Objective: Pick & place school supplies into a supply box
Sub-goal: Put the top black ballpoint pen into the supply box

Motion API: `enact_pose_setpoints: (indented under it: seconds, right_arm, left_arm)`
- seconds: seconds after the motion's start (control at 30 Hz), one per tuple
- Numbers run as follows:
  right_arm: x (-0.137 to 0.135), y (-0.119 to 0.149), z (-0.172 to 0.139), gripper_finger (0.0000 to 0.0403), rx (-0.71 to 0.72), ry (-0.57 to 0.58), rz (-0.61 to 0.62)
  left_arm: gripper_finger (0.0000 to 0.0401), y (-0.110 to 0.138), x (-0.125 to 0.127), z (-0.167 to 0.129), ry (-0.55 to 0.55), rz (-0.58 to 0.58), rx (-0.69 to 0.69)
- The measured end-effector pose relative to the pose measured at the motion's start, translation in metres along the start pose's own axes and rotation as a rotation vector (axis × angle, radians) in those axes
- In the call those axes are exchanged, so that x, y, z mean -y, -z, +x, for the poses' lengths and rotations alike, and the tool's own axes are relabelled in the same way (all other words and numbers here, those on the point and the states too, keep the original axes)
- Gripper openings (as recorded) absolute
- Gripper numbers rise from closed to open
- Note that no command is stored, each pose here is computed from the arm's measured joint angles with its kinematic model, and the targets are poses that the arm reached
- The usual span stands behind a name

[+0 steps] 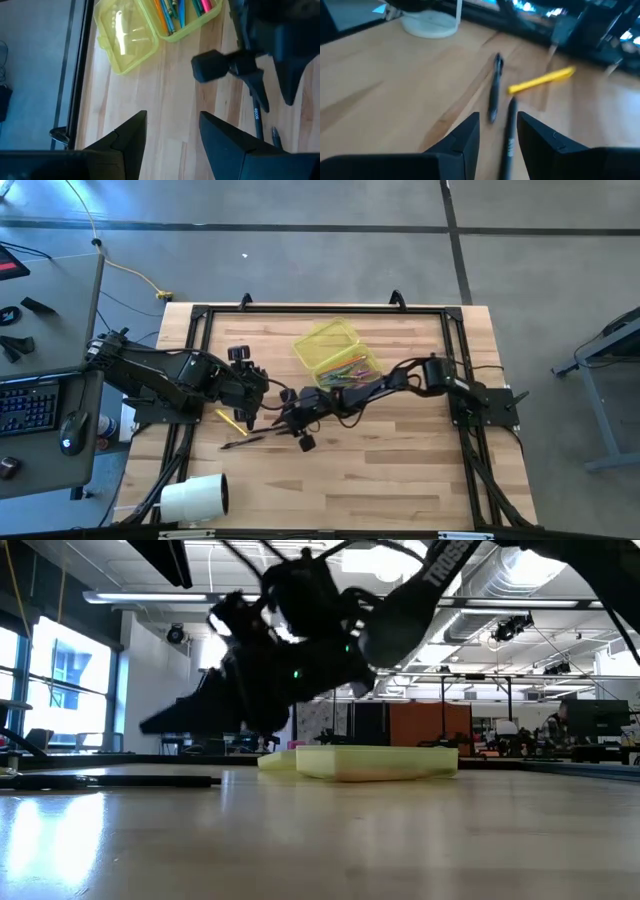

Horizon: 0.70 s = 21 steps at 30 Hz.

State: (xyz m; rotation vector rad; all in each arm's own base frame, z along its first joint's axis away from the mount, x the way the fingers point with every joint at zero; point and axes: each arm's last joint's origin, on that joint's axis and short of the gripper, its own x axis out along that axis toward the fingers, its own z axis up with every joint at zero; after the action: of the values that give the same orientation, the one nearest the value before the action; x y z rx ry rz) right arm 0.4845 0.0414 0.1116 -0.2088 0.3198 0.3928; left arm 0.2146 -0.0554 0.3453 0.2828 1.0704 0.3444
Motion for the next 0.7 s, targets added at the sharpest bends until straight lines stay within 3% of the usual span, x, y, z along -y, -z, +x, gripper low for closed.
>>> enact_pose_setpoints:
  seconds: [0.2, 0.43, 0.7]
  right_arm:
    - [-0.002, 0.027, 0.016, 0.0114, -0.058, -0.008, 0.071]
    - [-0.003, 0.047, 0.013, 0.0114, -0.124, 0.079, 0.076]
    - [-0.005, 0.039, 0.013, 0.0114, 0.001, 0.004, 0.08]
  left_arm:
    - [0.0214, 0.002, 0.0, 0.0, 0.026, 0.008, -0.021]
    - [0.0214, 0.002, 0.0, 0.0, 0.02, 0.011, -0.024]
    - [0.0214, 0.002, 0.0, 0.0, 0.02, 0.011, -0.024]
